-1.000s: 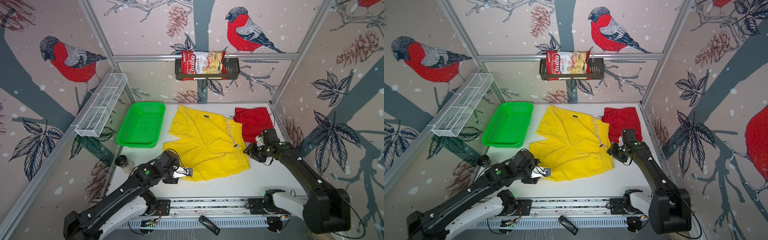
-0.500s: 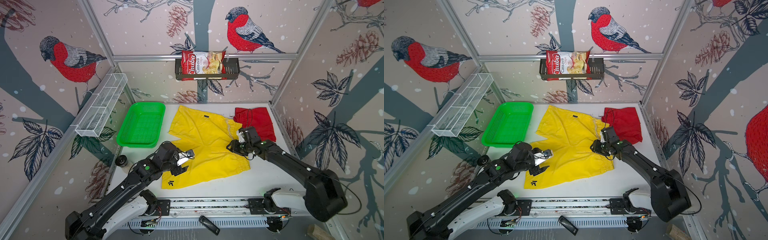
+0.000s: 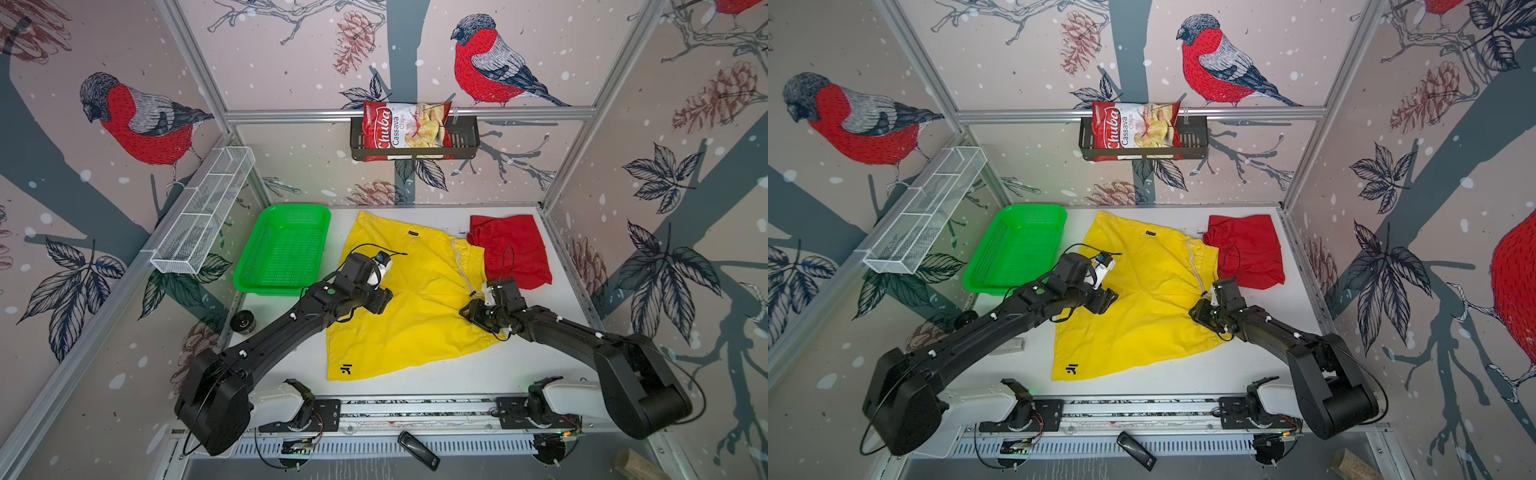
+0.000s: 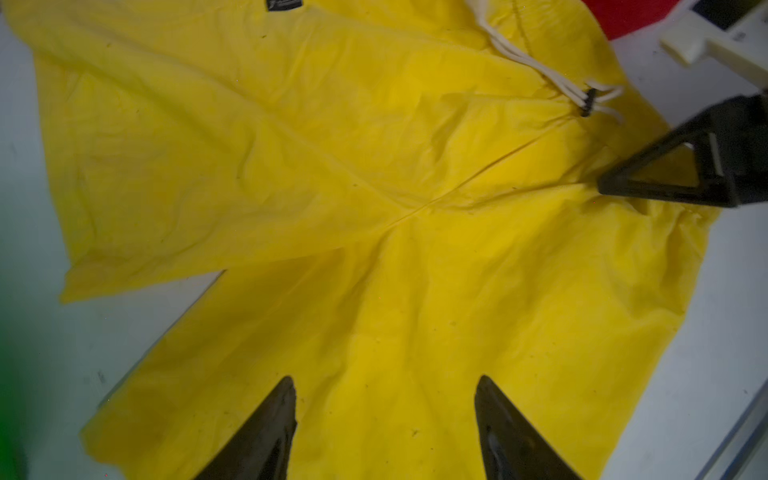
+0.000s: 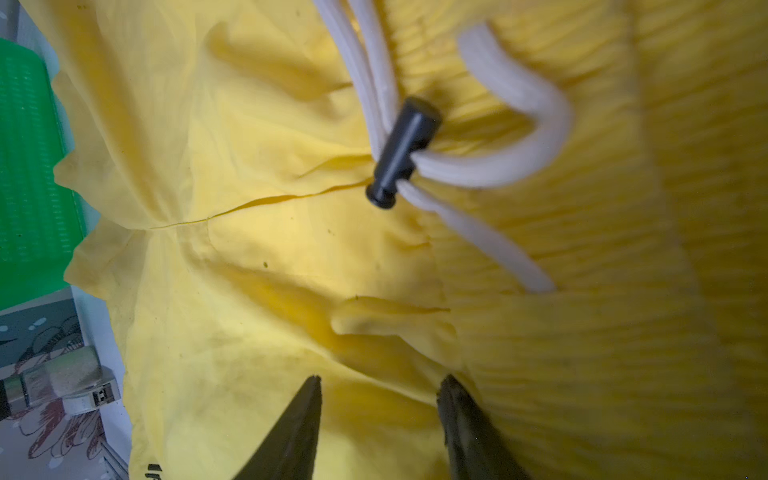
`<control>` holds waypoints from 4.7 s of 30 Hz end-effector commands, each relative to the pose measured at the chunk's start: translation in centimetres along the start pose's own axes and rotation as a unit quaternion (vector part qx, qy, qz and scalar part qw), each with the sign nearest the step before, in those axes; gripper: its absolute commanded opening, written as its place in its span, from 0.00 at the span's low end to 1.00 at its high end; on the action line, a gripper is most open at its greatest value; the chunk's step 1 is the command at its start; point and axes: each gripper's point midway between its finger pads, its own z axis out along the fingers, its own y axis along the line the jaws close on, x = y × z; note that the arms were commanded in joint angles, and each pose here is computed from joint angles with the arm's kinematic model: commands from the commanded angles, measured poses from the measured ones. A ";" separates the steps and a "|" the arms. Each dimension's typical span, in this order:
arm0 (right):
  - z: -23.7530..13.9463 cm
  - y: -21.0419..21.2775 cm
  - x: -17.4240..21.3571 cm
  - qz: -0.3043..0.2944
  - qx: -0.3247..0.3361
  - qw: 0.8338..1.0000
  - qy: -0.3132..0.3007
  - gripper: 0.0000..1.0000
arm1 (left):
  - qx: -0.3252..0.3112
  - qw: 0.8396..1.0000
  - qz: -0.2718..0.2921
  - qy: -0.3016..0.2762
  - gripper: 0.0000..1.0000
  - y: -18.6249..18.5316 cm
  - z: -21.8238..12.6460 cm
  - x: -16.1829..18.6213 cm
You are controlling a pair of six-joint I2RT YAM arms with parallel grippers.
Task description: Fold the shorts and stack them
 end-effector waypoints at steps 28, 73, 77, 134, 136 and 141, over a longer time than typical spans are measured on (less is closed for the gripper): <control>8.9 22.2 -8.2 -0.247 -0.181 0.952 -0.009 0.46 | -0.102 0.923 -0.371 -0.004 0.46 12.6 4.9 9.0; 12.6 15.5 -9.3 -0.152 -0.107 0.982 -0.040 0.48 | -0.063 0.903 -0.417 -0.081 0.11 17.9 4.3 4.1; 10.1 17.7 -10.8 -0.167 -0.119 0.976 -0.067 0.51 | -0.065 0.905 -0.413 -0.079 0.25 18.7 5.1 3.1; 16.0 18.8 -14.1 -0.165 -0.120 0.978 -0.050 0.54 | -0.001 0.962 -0.274 0.002 0.17 18.8 17.0 -4.6; 15.9 18.6 -14.4 -0.159 -0.117 0.979 -0.053 0.54 | -0.011 0.963 -0.270 -0.002 0.07 19.1 16.6 -4.9; 15.8 17.8 -15.1 -0.146 -0.104 0.982 -0.060 0.54 | -0.044 0.964 -0.262 -0.005 0.00 20.2 14.9 -5.4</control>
